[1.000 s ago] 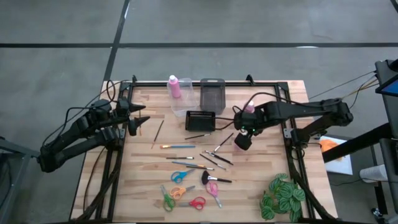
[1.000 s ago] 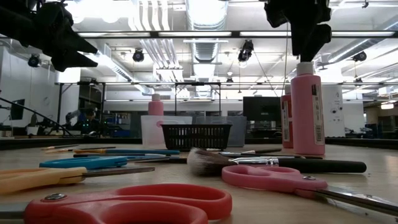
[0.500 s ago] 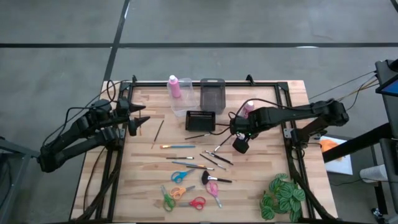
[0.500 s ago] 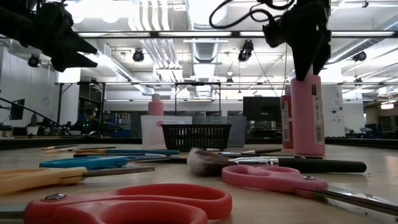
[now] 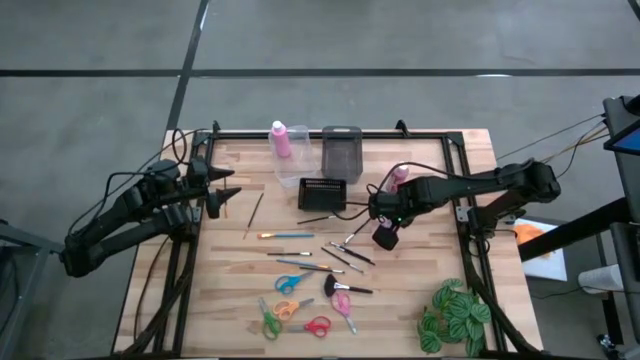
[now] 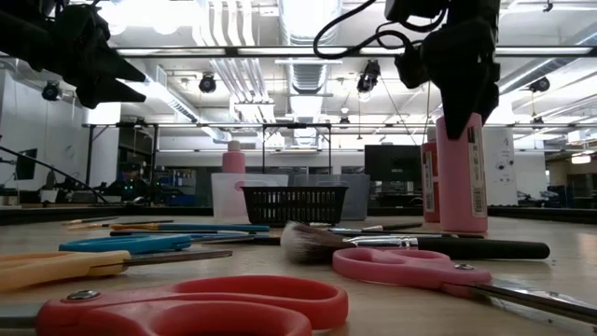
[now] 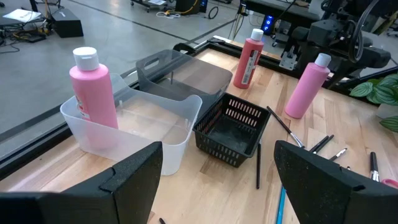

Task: Pick & Place Paint Supplies
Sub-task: Put the pink paint bottle into the transparent bin

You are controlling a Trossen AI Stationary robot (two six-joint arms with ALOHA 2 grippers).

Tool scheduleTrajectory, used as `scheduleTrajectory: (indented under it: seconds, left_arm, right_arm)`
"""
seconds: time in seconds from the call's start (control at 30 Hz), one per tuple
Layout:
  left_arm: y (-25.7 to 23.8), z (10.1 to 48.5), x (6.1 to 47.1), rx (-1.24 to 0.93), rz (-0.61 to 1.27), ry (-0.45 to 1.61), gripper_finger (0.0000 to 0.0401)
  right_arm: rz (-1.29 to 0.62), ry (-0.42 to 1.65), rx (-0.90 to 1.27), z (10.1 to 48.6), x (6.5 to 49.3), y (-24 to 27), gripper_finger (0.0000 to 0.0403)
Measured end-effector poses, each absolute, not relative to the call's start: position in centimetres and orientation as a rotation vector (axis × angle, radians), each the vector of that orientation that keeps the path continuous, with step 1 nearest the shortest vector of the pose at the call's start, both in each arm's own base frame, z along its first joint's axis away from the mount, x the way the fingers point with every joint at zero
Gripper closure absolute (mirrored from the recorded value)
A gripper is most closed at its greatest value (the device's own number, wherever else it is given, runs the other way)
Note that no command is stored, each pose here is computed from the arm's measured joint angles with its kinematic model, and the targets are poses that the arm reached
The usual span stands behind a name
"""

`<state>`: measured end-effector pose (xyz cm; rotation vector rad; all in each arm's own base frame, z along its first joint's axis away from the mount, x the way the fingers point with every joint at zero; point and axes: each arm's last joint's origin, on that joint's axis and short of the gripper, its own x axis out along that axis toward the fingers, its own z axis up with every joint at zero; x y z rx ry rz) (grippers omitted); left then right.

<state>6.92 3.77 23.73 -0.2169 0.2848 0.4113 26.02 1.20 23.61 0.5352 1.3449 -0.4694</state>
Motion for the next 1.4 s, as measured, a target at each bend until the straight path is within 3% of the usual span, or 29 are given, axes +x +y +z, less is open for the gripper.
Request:
scheduleTrajectory:
  seconds: [0.27, 0.43, 0.87, 1.1, 1.4]
  left_arm:
    - [3.8, 23.7, 6.9, -0.217, 0.412, 0.285, 0.0090]
    - [3.8, 23.7, 6.9, -0.217, 0.412, 0.285, 0.0090]
    - [3.8, 23.7, 6.9, -0.217, 0.412, 0.285, 0.0090]
    - [3.8, 23.7, 6.9, -0.217, 0.412, 0.285, 0.0090]
    - [3.8, 23.7, 6.9, -0.217, 0.411, 0.285, 0.0090]
  right_arm:
    - [-0.479, 1.370, 0.534, 23.1, 25.7, 1.2, 0.0162]
    - [-0.482, 1.371, 0.533, 23.2, 25.7, 1.2, 0.0191]
    - [-0.467, 1.341, 0.532, 24.1, 25.8, 1.2, 0.0195]
    - [-0.421, 1.280, 0.501, 27.5, 25.4, 0.8, 0.0196]
    - [-0.375, 1.171, 0.283, 32.5, 25.5, -2.8, 0.0197]
